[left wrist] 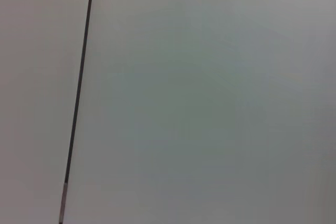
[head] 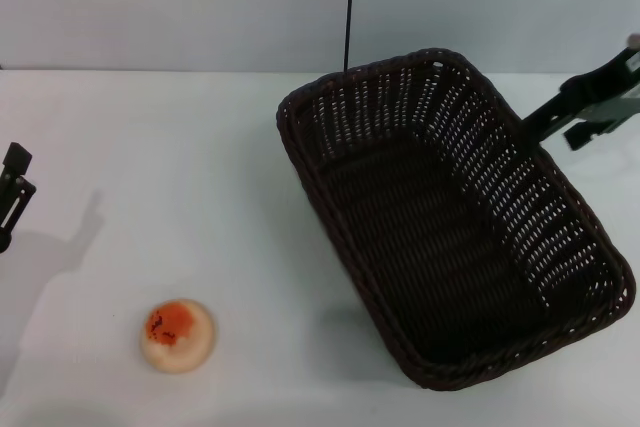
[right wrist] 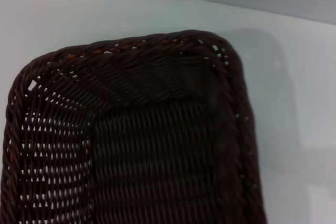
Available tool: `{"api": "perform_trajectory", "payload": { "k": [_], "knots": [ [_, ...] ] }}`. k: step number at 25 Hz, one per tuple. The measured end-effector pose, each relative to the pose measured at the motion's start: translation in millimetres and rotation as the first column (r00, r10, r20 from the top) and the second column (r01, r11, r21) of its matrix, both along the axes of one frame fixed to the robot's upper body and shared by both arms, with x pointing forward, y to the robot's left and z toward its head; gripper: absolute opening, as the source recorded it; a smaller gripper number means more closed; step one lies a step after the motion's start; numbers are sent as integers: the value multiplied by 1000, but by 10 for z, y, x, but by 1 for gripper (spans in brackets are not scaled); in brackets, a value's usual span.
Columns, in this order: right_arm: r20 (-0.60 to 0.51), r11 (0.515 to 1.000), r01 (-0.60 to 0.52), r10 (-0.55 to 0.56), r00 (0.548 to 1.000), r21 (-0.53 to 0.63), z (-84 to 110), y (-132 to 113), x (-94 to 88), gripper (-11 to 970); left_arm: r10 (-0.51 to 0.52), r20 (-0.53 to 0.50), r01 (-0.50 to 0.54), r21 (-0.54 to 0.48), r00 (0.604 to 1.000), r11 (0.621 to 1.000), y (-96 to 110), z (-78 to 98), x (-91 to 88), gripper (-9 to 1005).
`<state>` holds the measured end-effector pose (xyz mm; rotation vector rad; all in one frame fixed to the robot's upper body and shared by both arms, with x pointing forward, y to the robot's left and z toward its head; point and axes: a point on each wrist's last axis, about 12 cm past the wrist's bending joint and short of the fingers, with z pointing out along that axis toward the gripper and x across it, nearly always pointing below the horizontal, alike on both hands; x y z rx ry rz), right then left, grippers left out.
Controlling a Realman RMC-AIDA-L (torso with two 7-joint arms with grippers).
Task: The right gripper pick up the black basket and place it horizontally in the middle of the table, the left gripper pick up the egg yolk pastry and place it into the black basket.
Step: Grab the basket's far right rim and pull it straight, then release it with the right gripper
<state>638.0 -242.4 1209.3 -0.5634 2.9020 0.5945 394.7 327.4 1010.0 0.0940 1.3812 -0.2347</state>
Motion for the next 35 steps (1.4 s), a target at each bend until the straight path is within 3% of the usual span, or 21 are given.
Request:
{"api": "perform_trajectory", "payload": {
  "k": [9, 14, 20, 31, 35],
  "knots": [
    [-15, 999, 39, -39, 999, 16, -411, 156, 14, 789, 0, -7, 0, 11, 1000, 1000, 13, -5, 20, 844],
    [6, 998, 55, -55, 998, 17, -510, 187, 9, 788, 3, -2, -3, 12, 1000, 1000, 21, 5, 45, 843],
    [41, 999, 39, -40, 998, 23, -590, 268, -4, 721, 1, -3, -1, 11, 1000, 1000, 10, 5, 62, 843],
    [91, 1000, 7, -9, 996, 20, -457, 274, 10, 259, 7, -5, -7, 10, 1000, 1000, 21, 1, 44, 844],
    [139, 994, -75, 63, 988, 80, -409, 357, 16, 216, 19, 2, -19, -1, 1000, 1000, 20, 7, 41, 844]
  ]
}}
